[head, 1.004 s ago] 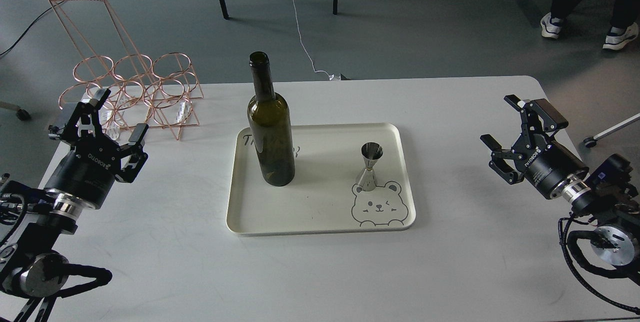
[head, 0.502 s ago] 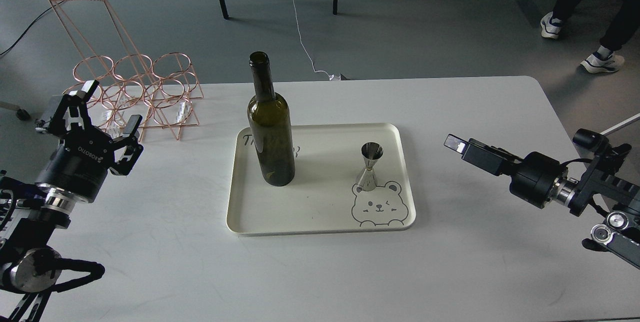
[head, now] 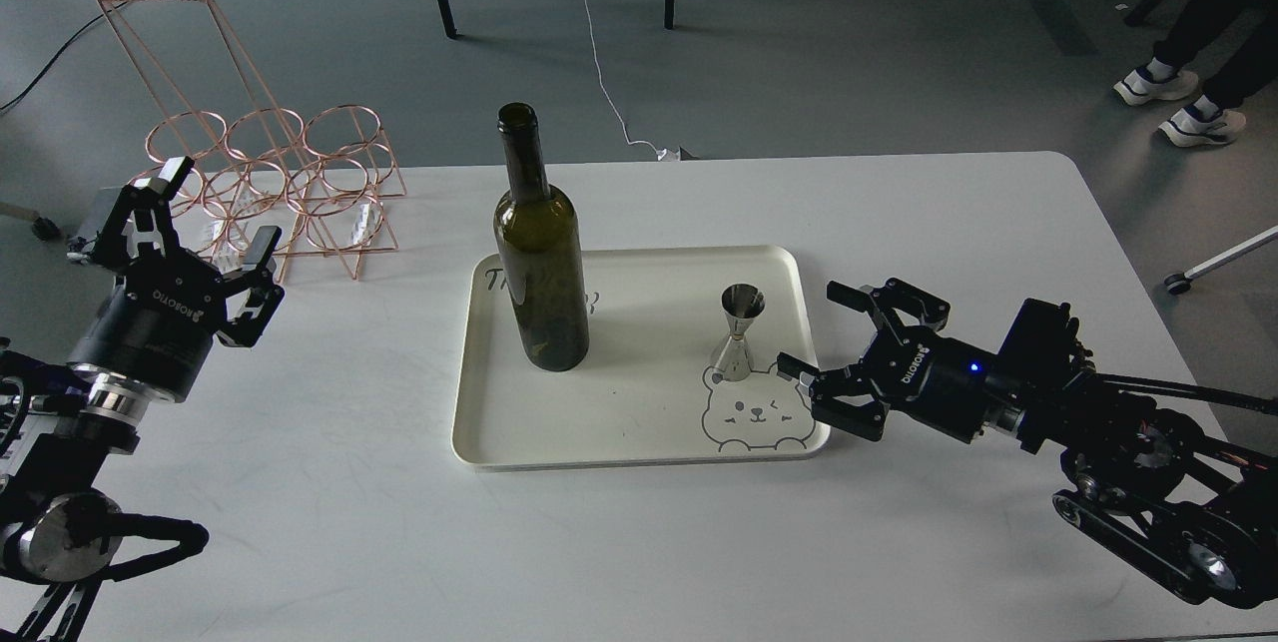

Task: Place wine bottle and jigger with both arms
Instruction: 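Close the right gripper around the metal jigger, then lift the jigger with the right gripper and carry it off the tray, then lower the jigger onto the table beside the tray and release it, then raise the right gripper away from the jigger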

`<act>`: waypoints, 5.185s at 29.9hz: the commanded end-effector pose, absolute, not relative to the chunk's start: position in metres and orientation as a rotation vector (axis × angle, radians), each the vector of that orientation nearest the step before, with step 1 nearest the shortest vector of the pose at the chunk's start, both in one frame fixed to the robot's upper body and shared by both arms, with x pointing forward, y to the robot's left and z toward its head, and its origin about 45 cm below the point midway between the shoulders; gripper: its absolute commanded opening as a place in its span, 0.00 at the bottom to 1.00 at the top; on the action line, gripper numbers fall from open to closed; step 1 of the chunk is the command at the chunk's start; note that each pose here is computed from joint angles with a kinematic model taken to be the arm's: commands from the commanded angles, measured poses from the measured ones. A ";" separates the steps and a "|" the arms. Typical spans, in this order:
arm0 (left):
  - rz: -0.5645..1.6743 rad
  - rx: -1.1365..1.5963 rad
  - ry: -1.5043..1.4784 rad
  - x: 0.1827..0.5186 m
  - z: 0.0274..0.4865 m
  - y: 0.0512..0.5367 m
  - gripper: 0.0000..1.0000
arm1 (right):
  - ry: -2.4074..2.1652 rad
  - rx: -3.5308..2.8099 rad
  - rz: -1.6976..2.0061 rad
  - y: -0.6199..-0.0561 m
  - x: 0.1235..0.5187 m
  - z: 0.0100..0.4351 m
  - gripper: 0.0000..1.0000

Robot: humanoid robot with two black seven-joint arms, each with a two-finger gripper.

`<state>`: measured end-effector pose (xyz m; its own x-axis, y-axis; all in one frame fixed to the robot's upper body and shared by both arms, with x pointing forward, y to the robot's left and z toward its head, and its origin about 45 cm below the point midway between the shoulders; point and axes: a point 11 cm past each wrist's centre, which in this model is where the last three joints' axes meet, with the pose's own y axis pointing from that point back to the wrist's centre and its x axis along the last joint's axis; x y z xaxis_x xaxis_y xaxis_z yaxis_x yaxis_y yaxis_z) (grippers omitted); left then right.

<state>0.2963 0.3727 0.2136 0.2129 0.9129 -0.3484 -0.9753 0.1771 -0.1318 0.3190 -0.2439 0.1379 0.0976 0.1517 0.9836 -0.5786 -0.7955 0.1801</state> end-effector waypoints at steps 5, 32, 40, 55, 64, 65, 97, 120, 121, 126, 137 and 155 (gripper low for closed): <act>1.349 -0.360 0.200 0.297 0.216 0.374 0.98 | -0.450 1.861 1.723 -0.219 0.332 0.119 0.97; 1.350 -0.372 0.185 0.298 0.219 0.375 0.98 | -0.375 1.865 1.702 -0.182 0.347 0.095 0.28; 1.324 -0.384 0.174 0.301 0.225 0.372 0.98 | -0.388 1.848 1.729 -0.197 0.348 0.108 0.15; 1.315 -0.394 0.166 0.305 0.229 0.369 0.98 | -0.572 1.660 1.740 -0.287 0.372 0.171 0.16; 1.303 -0.395 0.169 0.305 0.229 0.365 0.98 | -0.716 1.611 1.481 -0.364 0.362 0.152 0.16; 1.303 -0.394 0.170 0.305 0.229 0.365 0.98 | -0.720 1.608 1.463 -0.368 0.360 0.148 0.16; 1.291 -0.395 0.163 0.305 0.232 0.362 0.98 | -0.735 1.679 1.297 -0.362 0.342 0.099 0.22; 1.264 -0.399 0.162 0.304 0.233 0.360 0.98 | -0.633 1.657 1.307 -0.401 0.312 0.119 0.97; 1.264 -0.399 0.162 0.304 0.233 0.360 0.98 | -0.599 1.657 1.300 -0.407 0.305 0.118 0.97; 1.263 -0.398 0.161 0.304 0.233 0.360 0.98 | -0.460 1.660 1.270 -0.434 0.270 0.132 0.98; 1.231 -0.394 0.148 0.303 0.237 0.360 0.98 | -1.166 2.172 1.013 -0.327 0.288 0.227 0.99; 1.156 -0.322 -0.150 0.294 0.278 0.358 0.98 | -1.817 2.655 0.022 -0.204 0.406 0.234 0.99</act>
